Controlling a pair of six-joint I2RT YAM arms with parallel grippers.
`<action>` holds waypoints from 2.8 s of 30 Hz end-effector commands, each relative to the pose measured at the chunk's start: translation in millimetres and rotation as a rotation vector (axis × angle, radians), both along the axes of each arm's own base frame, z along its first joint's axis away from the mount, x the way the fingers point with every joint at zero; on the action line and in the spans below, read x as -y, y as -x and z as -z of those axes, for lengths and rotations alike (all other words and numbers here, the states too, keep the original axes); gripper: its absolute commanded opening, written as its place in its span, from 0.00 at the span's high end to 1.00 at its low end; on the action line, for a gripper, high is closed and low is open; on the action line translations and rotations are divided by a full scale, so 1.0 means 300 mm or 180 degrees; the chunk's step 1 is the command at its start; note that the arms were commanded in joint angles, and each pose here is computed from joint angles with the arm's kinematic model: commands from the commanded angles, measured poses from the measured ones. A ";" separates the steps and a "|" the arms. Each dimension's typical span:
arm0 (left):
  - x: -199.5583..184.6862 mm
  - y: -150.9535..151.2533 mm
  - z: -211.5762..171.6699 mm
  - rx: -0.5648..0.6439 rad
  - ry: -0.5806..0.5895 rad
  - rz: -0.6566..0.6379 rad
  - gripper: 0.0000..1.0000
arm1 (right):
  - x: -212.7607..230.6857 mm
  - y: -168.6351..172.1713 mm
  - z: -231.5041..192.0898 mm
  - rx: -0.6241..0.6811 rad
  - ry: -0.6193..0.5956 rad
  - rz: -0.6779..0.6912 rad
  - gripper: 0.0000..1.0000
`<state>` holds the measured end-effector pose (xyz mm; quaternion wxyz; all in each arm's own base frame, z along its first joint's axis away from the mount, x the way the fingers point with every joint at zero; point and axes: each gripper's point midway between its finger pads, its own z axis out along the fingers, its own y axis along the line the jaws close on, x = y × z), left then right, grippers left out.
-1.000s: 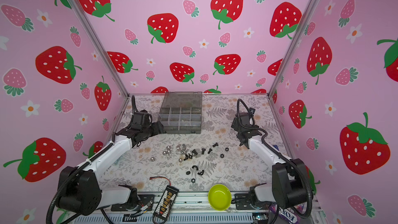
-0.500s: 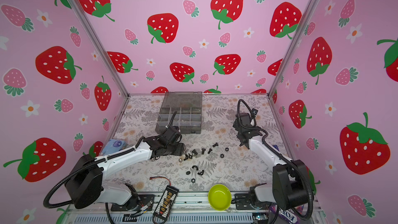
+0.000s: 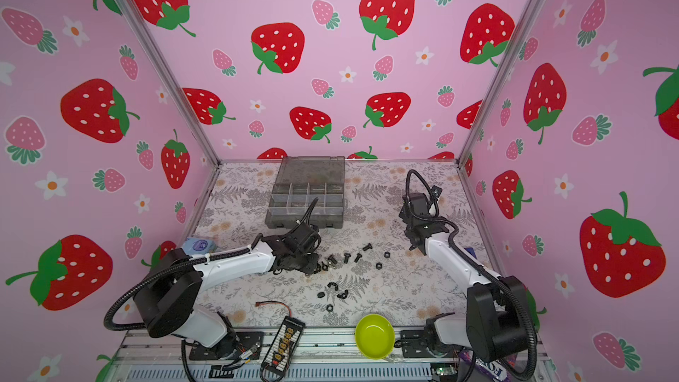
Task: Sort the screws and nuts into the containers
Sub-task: 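Lower the left gripper onto a silver wing nut and close it, then lift the wing nut with the left gripper over the organizer box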
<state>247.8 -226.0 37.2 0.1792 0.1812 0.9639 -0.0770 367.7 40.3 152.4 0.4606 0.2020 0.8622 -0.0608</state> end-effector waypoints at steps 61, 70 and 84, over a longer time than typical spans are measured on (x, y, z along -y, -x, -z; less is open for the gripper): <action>-0.065 -0.381 -0.434 0.1147 0.0017 -0.0522 1.00 | -0.020 -0.013 0.001 0.0057 -0.0130 0.0001 0.00; -0.201 -0.493 -0.379 0.1041 -0.0333 -0.0338 1.00 | -0.026 -0.015 0.002 0.0041 -0.0125 -0.0037 0.00; -0.289 -0.546 -0.189 0.0698 -0.0396 0.0302 1.00 | -0.030 -0.010 0.006 0.0038 -0.0169 -0.0053 0.00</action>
